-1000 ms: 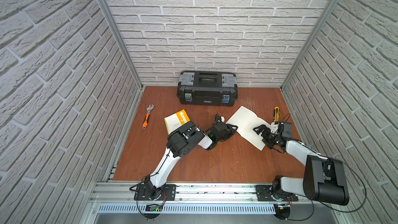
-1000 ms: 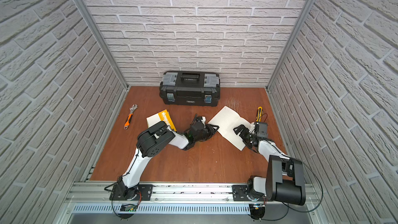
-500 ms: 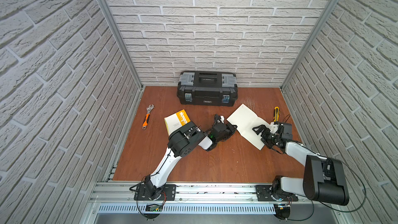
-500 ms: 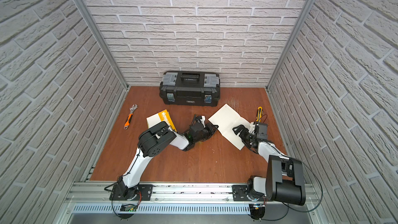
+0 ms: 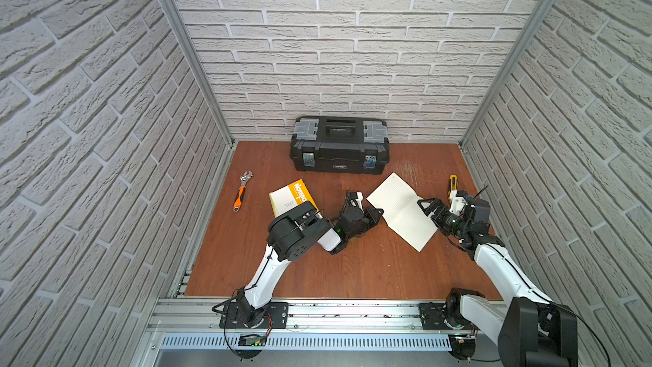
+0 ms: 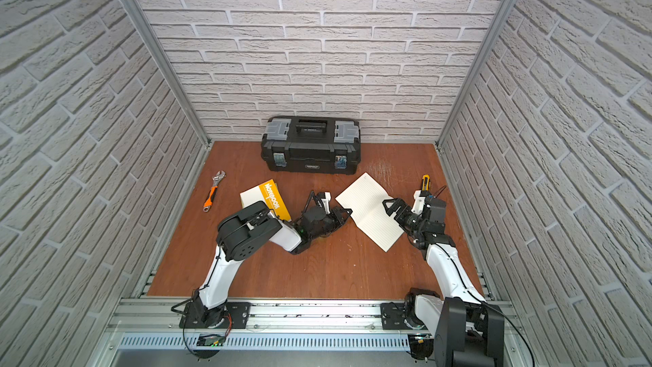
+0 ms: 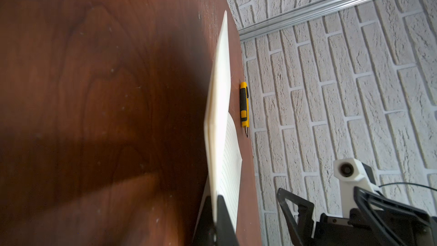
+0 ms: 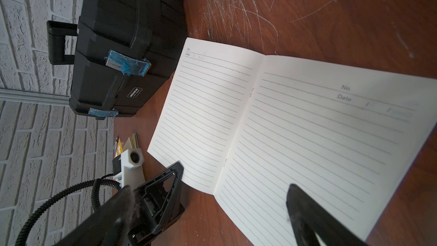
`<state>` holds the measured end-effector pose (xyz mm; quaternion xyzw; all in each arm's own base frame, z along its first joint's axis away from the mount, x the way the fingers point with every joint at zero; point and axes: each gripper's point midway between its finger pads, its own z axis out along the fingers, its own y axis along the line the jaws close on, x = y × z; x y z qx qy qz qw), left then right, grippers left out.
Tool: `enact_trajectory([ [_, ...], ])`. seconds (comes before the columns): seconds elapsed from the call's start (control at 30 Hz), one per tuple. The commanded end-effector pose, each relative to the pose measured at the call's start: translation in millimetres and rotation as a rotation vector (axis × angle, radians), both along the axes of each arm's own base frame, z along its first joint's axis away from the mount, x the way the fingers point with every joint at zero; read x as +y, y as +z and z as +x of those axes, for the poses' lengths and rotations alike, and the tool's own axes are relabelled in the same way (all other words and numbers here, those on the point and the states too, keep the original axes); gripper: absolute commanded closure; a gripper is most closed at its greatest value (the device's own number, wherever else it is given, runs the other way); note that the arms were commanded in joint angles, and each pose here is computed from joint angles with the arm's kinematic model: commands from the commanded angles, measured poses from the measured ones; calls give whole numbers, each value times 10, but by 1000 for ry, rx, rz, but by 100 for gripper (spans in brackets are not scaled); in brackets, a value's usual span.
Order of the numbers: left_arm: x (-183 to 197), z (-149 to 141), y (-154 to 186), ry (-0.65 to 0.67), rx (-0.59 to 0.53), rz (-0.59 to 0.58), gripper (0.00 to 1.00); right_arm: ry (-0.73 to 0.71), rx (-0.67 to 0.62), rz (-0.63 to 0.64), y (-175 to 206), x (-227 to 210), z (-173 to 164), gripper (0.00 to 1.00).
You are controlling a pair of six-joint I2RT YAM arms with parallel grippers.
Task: Close the notebook
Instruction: Close the notebook at the center of the board.
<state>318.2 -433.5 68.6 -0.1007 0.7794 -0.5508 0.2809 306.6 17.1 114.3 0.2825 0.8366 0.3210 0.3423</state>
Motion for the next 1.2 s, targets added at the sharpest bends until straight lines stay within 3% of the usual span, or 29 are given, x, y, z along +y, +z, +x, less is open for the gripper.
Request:
enact_trajectory([
  [0.0, 37, -79, 338, -36, -129, 52, 100, 15, -9, 12, 33, 31, -15, 0],
  [0.23, 265, -196, 510, -59, -264, 349, 100, 30, -3, 45, -38, 91, -47, 0],
  [0.67, 817, -346, 590, 36, -488, 958, 100, 43, -19, 72, -30, 119, 5, 0],
  [0.97, 1111, -444, 690, 125, -519, 996, 100, 82, -27, 118, -67, 215, 26, 0],
  [1.17, 1119, -441, 747, 161, -540, 999, 100, 135, -36, 117, -99, 556, 28, 0],
])
